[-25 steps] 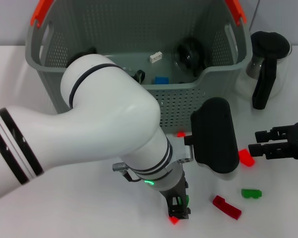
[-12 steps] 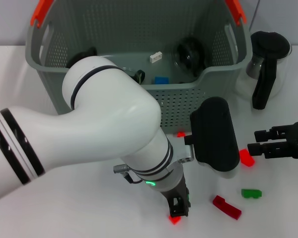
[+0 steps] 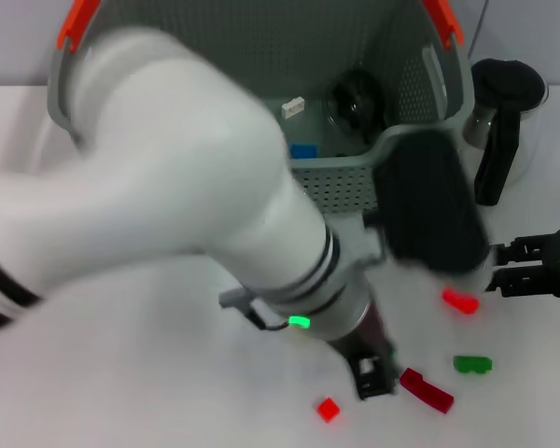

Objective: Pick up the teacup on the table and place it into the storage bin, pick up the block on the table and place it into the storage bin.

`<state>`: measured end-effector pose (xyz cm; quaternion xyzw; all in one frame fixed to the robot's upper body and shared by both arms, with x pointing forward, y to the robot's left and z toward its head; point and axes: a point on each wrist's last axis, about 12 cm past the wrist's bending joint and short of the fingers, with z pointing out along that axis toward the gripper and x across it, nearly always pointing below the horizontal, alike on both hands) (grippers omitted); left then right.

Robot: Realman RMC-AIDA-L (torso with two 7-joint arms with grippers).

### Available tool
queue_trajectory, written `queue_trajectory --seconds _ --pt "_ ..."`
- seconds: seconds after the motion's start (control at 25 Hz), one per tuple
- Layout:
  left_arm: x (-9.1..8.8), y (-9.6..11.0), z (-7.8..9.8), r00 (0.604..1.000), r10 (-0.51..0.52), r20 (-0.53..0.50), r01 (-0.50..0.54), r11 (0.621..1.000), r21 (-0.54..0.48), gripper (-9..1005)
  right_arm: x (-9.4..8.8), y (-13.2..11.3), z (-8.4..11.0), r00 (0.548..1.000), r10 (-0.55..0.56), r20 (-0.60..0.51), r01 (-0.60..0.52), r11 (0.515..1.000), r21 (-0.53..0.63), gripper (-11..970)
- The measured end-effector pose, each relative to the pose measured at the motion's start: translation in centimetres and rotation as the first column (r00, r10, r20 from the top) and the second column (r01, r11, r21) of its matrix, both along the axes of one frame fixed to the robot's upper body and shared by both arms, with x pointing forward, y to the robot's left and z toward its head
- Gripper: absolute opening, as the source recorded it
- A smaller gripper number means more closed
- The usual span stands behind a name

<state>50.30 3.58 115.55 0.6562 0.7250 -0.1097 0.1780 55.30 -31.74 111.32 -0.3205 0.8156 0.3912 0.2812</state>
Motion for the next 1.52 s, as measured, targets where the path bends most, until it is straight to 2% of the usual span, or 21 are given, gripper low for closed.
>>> queue_trajectory --seconds 0.08,0.12,0.2,0.28,0.32,0.4,0.52,0.56,0.6,0.64,0.72,0.76,0.84,0.88,1.04,1.16,1.2,1.24,1.36,1.44,1.52 --pt "-0.8 0.9 4.8 0.999 -0.007 -0.048 0.001 0.991 -0.135 162 -0.1 -0.1 0.0 1.0 -0.005 -0.006 0.005 1.0 0.0 683" --pt "-0.8 0.9 4.8 0.999 -0.007 -0.048 0.001 0.991 -0.135 168 -0.1 -0.2 0.0 1.0 -0.008 -0.008 0.008 1.0 0.0 683" --pt "-0.2 2.5 8.4 0.998 -0.001 -0.064 -0.015 0.967 -0.256 180 -0.1 -0.3 -0.1 1.0 -0.009 -0.009 0.009 1.0 0.0 683" --pt "1.0 3.7 10.7 0.999 0.025 -0.044 -0.038 0.942 -0.334 192 -0.1 -0.3 -0.1 1.0 -0.009 -0.008 0.009 1.0 0.0 683" --pt "2.3 4.6 12.3 0.998 0.061 -0.015 -0.062 0.919 -0.389 198 -0.2 -0.2 -0.1 1.0 -0.009 -0.008 0.009 1.0 0.0 683" --pt "4.8 6.2 14.4 0.991 0.128 0.036 -0.096 0.879 -0.467 210 -0.1 -0.1 -0.1 1.0 -0.005 -0.007 0.005 1.0 0.001 684" --pt "9.6 8.1 15.5 0.964 0.262 0.04 -0.199 0.815 -0.544 229 0.1 0.2 0.0 1.0 0.003 -0.006 -0.003 1.0 0.001 684" --pt "12.4 8.6 15.0 0.943 0.332 -0.017 -0.286 0.786 -0.548 235 0.1 0.3 0.0 1.0 0.006 -0.006 -0.006 1.0 0.002 684" --pt "12.4 8.6 15.0 0.943 0.332 -0.017 -0.286 0.786 -0.548 241 0.1 0.4 0.1 1.0 0.009 -0.006 -0.009 1.0 0.002 684" --pt "13.5 8.8 14.5 0.931 0.362 -0.053 -0.331 0.773 -0.541 247 0.2 0.5 0.1 1.0 0.012 -0.006 -0.012 1.0 0.003 684" --pt "15.2 9.3 13.1 0.9 0.422 -0.11 -0.412 0.739 -0.534 259 0.2 0.5 0.1 1.0 0.016 -0.007 -0.016 1.0 0.001 684" --pt "16.1 9.8 12.1 0.873 0.473 -0.119 -0.456 0.707 -0.541 265 0.2 0.5 0.1 1.0 0.017 -0.007 -0.017 1.0 0.0 684" --pt "16.1 9.8 12.1 0.873 0.473 -0.119 -0.456 0.707 -0.541 277 0.1 0.4 0.0 1.0 0.017 -0.01 -0.017 1.0 -0.003 684" --pt "16.4 10.4 12.0 0.853 0.511 -0.1 -0.473 0.679 -0.562 283 0.0 0.4 0.0 1.0 0.016 -0.01 -0.016 1.0 -0.004 684" --pt "16.4 11.0 12.4 0.846 0.526 -0.086 -0.472 0.665 -0.578 374 0.0 0.1 0.0 1.0 0.016 -0.01 -0.016 1.0 -0.008 683" --pt "15.0 11.5 14.0 0.864 0.498 -0.076 -0.438 0.668 -0.602 442 0.0 0.1 0.1 1.0 0.018 -0.007 -0.018 1.0 -0.009 683" --pt "15.0 11.5 14.0 0.864 0.498 -0.076 -0.438 0.668 -0.602 465 0.0 0.1 0.1 1.0 0.018 -0.007 -0.018 1.0 -0.009 683" --pt "12.6 11.2 14.9 0.921 0.383 -0.074 -0.346 0.715 -0.608 487 0.0 0.1 0.1 1.0 0.018 -0.007 -0.018 1.0 -0.009 683" --pt "8.6 10.1 15.3 0.985 0.155 -0.069 -0.166 0.796 -0.582 561 0.0 0.1 0.1 1.0 0.016 -0.009 -0.016 1.0 -0.009 683" --pt "4.9 9.2 14.8 0.996 -0.035 -0.083 -0.014 0.85 -0.526 613 0.0 0.1 0.1 1.0 0.013 -0.009 -0.013 1.0 -0.009 683" --pt "2.5 8.4 13.7 0.985 -0.12 -0.124 0.052 0.892 -0.448 664 0.1 0.1 0.1 1.0 0.011 -0.009 -0.011 1.0 -0.01 683"
